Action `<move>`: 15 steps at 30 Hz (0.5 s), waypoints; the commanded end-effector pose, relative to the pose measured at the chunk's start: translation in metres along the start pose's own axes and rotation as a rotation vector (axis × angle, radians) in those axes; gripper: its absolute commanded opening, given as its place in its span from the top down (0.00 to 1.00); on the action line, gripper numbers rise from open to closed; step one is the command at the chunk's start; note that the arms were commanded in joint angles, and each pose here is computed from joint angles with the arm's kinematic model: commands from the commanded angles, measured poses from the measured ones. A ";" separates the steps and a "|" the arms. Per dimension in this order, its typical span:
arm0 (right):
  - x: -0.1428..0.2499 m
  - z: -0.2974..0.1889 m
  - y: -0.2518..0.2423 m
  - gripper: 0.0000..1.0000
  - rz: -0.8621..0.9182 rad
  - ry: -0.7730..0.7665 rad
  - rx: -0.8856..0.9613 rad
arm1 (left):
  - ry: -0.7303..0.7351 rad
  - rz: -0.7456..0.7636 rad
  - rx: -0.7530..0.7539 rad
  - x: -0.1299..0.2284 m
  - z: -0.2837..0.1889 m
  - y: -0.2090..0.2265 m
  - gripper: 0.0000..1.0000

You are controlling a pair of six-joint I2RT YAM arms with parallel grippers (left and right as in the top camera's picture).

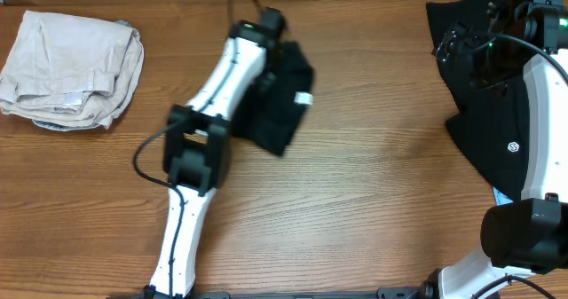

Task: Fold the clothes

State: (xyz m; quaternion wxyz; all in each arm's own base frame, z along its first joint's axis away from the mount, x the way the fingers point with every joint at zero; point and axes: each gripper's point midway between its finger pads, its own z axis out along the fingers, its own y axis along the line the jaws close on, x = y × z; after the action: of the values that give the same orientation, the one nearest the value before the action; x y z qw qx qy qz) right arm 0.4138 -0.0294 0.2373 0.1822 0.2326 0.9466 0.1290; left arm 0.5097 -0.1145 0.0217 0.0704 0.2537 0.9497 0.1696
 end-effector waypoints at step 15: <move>0.001 -0.002 -0.001 0.01 -0.006 -0.003 0.005 | -0.221 -0.041 0.172 -0.032 -0.132 0.000 0.15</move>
State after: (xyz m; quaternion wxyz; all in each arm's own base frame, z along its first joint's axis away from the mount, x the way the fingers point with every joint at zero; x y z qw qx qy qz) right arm 0.4122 -0.0291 0.2365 0.1786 0.2331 0.9472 0.1286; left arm 0.5239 -0.1138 0.1295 0.1373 0.2202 0.9554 0.1411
